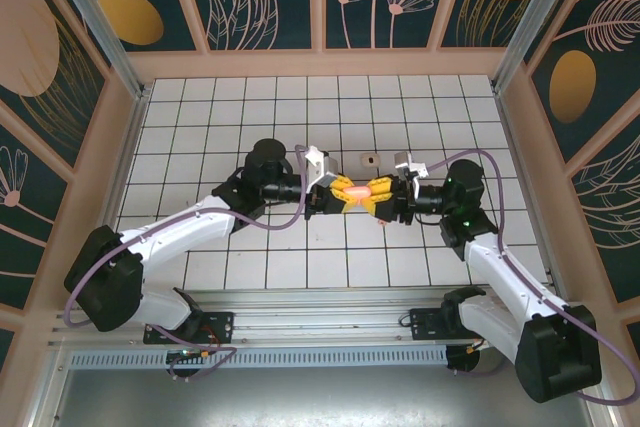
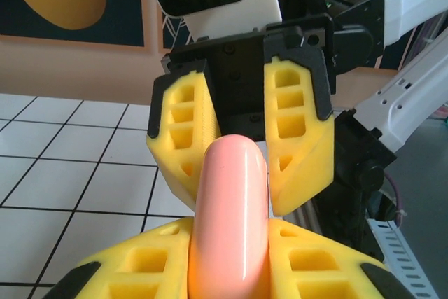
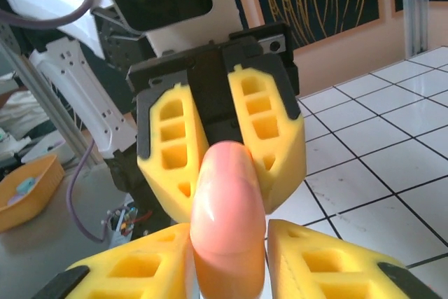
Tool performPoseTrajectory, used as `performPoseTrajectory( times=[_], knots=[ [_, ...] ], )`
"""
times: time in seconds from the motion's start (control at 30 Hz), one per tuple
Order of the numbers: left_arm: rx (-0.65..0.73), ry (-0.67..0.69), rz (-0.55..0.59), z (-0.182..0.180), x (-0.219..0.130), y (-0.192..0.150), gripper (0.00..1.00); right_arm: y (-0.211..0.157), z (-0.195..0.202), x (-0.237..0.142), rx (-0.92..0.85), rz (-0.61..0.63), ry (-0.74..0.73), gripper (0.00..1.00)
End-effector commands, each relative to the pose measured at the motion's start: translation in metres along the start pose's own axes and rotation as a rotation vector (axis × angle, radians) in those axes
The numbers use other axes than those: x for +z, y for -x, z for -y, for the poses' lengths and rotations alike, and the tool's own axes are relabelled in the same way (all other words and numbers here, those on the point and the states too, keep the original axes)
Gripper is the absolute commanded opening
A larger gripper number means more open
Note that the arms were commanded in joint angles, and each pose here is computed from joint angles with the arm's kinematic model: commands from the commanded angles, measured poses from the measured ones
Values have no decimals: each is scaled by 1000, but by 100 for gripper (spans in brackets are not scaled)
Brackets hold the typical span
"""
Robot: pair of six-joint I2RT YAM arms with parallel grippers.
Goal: Insert the wireless bluetooth earbuds into the charging case
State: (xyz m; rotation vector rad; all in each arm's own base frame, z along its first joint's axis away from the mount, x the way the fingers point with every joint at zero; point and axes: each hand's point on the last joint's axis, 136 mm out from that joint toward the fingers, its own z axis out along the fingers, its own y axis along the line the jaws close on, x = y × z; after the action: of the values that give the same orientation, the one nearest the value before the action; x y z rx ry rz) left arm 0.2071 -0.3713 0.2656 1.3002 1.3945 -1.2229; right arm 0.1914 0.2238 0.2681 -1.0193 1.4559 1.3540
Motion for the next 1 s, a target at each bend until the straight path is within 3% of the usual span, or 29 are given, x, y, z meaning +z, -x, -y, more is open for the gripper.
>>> performPoseTrajectory(
  times=[0.0, 0.27, 0.97],
  knots=[
    [45, 27, -46, -3, -1, 0, 13, 15, 1, -2, -72, -15, -60, 38],
    [94, 93, -164, -12, -8, -10, 15, 20, 12, -8, -145, -120, -189, 49],
    [113, 71, -139, -4, -11, -3, 16, 12, 5, 14, -110, -214, -38, 49]
  ],
)
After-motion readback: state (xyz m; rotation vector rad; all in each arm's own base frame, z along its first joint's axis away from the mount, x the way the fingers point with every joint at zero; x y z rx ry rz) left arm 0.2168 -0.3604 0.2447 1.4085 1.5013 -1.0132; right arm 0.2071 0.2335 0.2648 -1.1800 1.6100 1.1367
